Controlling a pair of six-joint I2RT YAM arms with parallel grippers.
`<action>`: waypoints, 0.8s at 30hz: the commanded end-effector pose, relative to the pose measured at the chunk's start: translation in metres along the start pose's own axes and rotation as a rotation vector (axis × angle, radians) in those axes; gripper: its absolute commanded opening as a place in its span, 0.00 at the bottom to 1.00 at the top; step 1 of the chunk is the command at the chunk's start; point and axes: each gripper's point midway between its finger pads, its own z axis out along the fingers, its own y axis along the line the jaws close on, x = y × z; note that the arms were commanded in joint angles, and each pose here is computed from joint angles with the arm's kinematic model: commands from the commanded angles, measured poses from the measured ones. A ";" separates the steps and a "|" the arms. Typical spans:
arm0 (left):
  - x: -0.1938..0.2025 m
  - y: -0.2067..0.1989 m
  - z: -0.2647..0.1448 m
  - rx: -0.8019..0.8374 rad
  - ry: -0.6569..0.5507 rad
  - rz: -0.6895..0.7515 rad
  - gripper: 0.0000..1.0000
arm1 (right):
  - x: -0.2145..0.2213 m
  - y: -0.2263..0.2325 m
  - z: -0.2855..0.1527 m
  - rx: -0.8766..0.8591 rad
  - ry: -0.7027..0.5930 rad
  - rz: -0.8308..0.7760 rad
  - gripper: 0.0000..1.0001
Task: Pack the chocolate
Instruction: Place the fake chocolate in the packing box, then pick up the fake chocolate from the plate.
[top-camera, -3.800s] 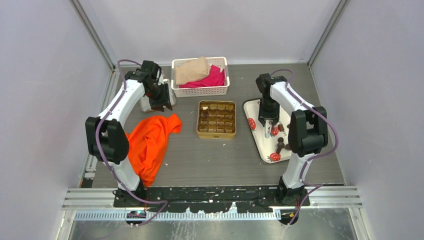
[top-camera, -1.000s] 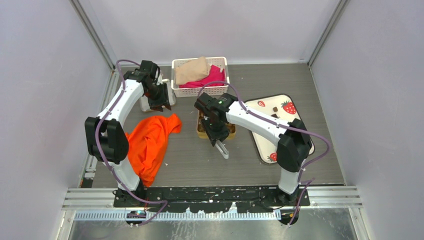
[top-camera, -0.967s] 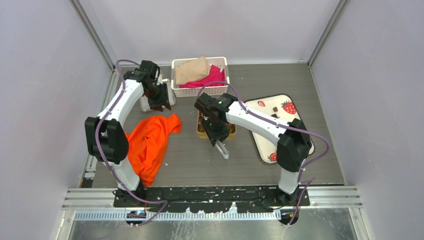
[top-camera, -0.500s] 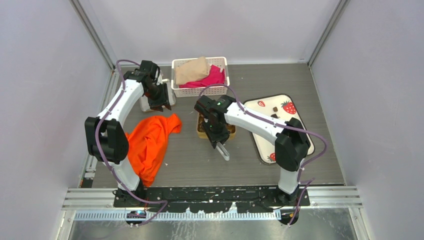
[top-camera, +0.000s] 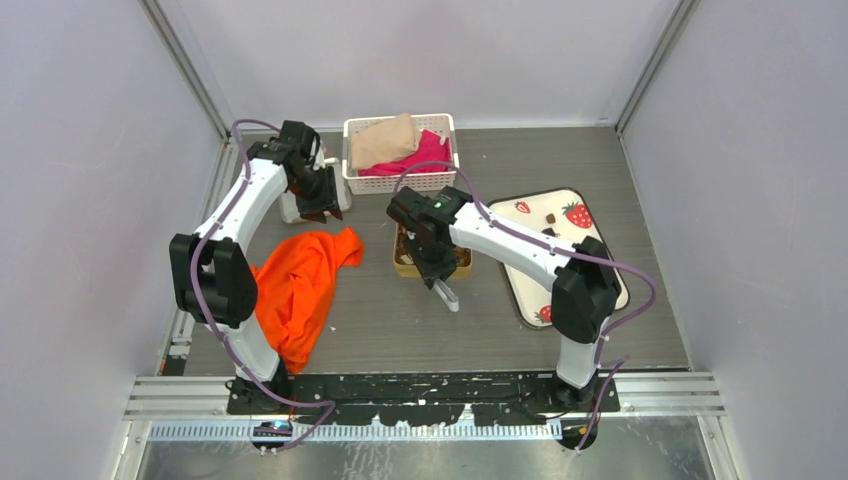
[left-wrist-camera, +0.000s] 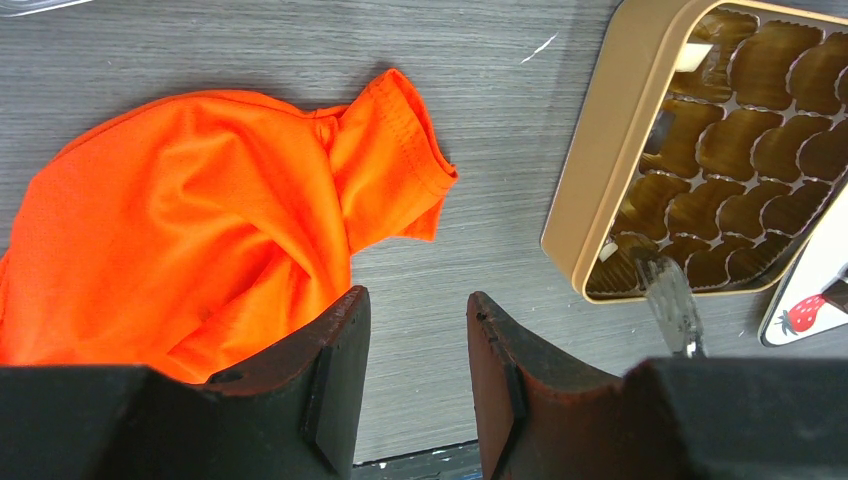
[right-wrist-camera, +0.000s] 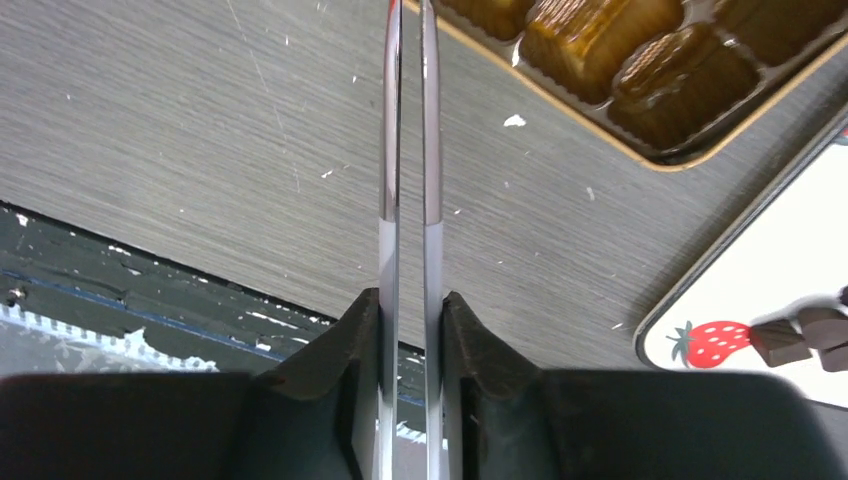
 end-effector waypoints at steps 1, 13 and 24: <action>-0.011 -0.006 -0.013 0.034 -0.054 0.008 0.42 | -0.035 -0.014 -0.050 0.023 -0.205 0.051 0.21; -0.012 -0.007 -0.014 0.036 -0.054 0.013 0.42 | 0.008 -0.184 -0.058 0.235 -0.255 0.725 0.14; -0.013 -0.011 -0.012 0.057 -0.045 0.012 0.42 | 0.072 -0.212 -0.018 0.221 -0.145 0.952 0.35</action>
